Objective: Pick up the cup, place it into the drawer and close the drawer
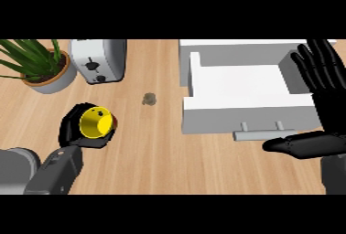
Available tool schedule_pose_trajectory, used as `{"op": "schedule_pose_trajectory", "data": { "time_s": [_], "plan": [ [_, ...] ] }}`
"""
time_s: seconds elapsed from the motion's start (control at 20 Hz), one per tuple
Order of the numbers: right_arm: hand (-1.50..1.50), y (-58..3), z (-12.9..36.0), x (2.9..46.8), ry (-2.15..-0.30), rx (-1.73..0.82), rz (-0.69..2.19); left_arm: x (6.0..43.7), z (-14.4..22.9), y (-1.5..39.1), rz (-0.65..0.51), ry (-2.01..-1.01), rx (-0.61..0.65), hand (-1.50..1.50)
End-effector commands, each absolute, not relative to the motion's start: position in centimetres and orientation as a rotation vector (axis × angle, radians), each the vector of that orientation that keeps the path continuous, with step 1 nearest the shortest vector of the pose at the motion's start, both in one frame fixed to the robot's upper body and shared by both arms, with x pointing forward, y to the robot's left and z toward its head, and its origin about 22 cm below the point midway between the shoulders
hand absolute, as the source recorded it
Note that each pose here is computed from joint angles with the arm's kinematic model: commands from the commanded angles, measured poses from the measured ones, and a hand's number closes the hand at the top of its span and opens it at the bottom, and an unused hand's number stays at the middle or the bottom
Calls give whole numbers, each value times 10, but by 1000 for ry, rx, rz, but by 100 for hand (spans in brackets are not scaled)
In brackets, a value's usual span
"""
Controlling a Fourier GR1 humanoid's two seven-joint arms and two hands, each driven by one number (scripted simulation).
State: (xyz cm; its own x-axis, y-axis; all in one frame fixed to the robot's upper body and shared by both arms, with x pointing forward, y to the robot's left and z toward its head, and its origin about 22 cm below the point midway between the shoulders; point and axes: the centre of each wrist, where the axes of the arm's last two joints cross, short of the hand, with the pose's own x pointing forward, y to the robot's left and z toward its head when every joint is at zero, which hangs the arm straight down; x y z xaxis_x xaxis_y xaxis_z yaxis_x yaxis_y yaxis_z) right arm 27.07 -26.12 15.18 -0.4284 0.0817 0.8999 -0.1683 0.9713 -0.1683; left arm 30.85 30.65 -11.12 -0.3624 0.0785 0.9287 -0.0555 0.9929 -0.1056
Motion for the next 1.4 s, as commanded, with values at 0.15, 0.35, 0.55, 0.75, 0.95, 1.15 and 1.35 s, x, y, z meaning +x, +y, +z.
{"op": "schedule_pose_trajectory", "data": {
  "time_s": [0.15,0.35,0.55,0.75,0.95,1.15,1.35],
  "plan": [
    [-150,-285,153,261,-1991,38,274,337,-90,271,163,-2121,-137,150],
    [-150,-269,151,264,-1973,21,282,374,-48,246,64,-2148,-188,150],
    [-150,-271,146,276,-1973,10,255,398,-5,190,20,-2167,-249,150],
    [-150,-279,141,271,-1963,3,273,413,46,158,-63,-2160,-312,150],
    [-150,-281,150,265,-1995,-9,252,418,99,130,-120,-2176,-311,150],
    [-150,-277,151,270,-1978,-15,254,427,148,93,-152,-2148,-271,150],
    [-150,-274,142,275,-1993,-13,250,438,163,67,-165,-2096,-194,150]
  ]
}}
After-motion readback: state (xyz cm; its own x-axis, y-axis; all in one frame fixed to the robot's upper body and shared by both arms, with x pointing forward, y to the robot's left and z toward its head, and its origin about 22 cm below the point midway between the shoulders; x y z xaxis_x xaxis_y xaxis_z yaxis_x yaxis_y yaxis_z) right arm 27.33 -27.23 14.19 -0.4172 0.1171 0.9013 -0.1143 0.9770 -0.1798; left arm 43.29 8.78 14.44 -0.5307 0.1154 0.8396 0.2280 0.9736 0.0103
